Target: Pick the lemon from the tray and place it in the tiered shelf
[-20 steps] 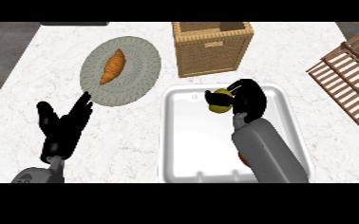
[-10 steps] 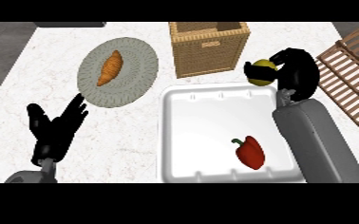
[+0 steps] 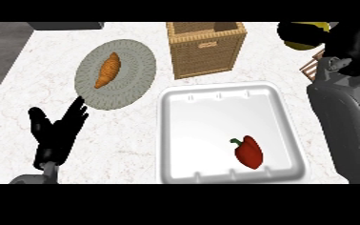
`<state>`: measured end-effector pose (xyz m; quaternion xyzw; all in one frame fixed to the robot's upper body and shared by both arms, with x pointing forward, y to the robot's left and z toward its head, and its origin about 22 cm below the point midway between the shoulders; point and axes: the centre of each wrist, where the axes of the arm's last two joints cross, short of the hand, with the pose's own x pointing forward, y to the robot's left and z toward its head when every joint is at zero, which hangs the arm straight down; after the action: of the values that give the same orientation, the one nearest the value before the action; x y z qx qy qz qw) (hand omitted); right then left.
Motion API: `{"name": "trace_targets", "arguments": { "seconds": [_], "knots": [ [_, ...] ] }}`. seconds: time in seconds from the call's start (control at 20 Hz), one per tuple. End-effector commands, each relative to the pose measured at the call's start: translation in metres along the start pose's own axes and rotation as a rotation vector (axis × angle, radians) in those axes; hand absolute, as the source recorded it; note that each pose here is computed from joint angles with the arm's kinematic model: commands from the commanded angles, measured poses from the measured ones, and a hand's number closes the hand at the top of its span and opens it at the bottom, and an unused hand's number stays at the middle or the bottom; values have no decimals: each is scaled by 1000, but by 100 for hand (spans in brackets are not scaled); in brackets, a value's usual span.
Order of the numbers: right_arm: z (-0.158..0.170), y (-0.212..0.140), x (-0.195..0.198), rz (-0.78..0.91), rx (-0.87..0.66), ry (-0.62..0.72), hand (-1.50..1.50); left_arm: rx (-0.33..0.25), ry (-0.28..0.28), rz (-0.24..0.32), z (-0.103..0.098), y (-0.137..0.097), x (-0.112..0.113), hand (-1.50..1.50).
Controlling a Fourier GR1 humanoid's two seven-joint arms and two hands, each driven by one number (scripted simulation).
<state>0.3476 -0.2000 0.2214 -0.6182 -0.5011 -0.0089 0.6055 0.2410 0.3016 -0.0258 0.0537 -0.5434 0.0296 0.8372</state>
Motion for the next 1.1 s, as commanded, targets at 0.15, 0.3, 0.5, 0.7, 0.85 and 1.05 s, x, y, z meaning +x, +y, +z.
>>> {"name": "trace_targets", "arguments": {
  "seconds": [0.15,0.3,0.5,0.7,0.85,1.05],
  "knots": [
    [-26,-76,22,80,-111,205,150,3,44,11,-1,-2,-9,0],
    [-52,-108,17,38,-152,242,150,-15,51,10,8,-5,-14,0],
    [-71,-136,34,50,-178,257,150,-1,42,7,-5,-12,0,0],
    [-101,-169,8,51,-206,265,150,-7,37,6,-7,-6,1,0],
    [-107,-183,5,68,-208,269,150,-6,50,8,-3,1,-11,0],
    [-136,-177,-27,91,-149,279,150,-16,58,5,-3,11,-1,0]
  ]
}}
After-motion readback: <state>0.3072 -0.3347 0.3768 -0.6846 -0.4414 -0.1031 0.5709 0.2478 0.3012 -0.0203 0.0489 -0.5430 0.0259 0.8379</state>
